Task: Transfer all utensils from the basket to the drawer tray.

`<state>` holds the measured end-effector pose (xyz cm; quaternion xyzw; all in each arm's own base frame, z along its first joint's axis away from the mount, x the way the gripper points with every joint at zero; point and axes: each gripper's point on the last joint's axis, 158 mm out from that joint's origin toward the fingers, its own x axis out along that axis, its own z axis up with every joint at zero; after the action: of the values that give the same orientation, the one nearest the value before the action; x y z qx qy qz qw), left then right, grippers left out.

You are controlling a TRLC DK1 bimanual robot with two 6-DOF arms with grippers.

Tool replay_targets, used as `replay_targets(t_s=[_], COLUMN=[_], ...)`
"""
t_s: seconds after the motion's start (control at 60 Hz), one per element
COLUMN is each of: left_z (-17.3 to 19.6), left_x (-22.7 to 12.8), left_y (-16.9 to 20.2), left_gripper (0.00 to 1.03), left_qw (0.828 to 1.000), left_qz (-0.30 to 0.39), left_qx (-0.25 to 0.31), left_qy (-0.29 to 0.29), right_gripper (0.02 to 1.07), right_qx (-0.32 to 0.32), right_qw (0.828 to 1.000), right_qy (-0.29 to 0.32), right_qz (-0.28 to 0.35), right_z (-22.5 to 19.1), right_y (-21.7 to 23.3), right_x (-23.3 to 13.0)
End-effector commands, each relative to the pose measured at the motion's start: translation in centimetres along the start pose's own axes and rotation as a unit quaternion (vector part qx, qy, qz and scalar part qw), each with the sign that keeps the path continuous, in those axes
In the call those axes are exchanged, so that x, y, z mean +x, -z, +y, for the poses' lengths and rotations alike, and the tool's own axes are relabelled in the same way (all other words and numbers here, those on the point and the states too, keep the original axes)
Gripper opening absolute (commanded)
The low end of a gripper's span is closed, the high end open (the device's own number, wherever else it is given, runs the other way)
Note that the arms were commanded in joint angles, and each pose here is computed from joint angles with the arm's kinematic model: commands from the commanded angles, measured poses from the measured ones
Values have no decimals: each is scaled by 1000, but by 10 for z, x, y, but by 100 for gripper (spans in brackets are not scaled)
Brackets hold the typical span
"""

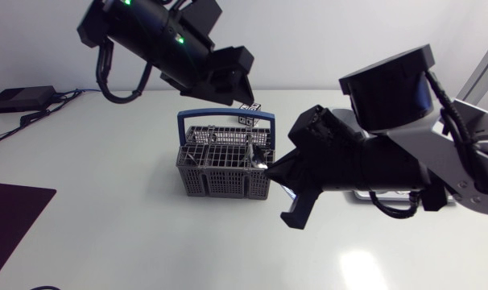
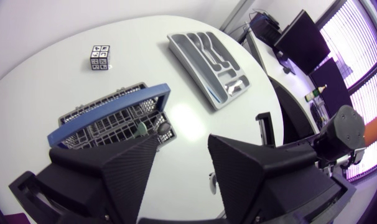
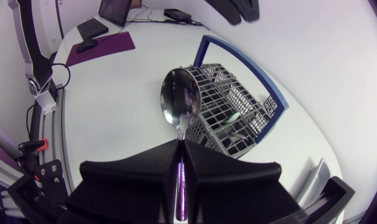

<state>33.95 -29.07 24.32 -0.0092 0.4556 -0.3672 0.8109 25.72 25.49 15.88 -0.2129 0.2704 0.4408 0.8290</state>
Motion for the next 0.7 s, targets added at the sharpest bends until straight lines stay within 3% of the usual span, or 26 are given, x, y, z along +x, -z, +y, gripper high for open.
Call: replay_targets(t_s=[0.0, 0.317, 0.683], left_z=[6, 72, 103], left_x=[-30, -44, -29], left_y=[-21, 4, 44], left_gripper=[66, 66, 65], left_qw=[999, 997, 995], left_qz=[-45, -38, -1], left_qx=[-12, -32, -31], left_qy=[-4, -65, -90], right_gripper=[10, 10, 10], right_qx=[-11, -45, -84], right_qw=[1000, 996, 984], right_qy=[-2, 17, 43], right_qz=[24, 69, 151], right_z=[-5, -69, -171], right_y=[23, 90, 198], right_x=[-2, -28, -75])
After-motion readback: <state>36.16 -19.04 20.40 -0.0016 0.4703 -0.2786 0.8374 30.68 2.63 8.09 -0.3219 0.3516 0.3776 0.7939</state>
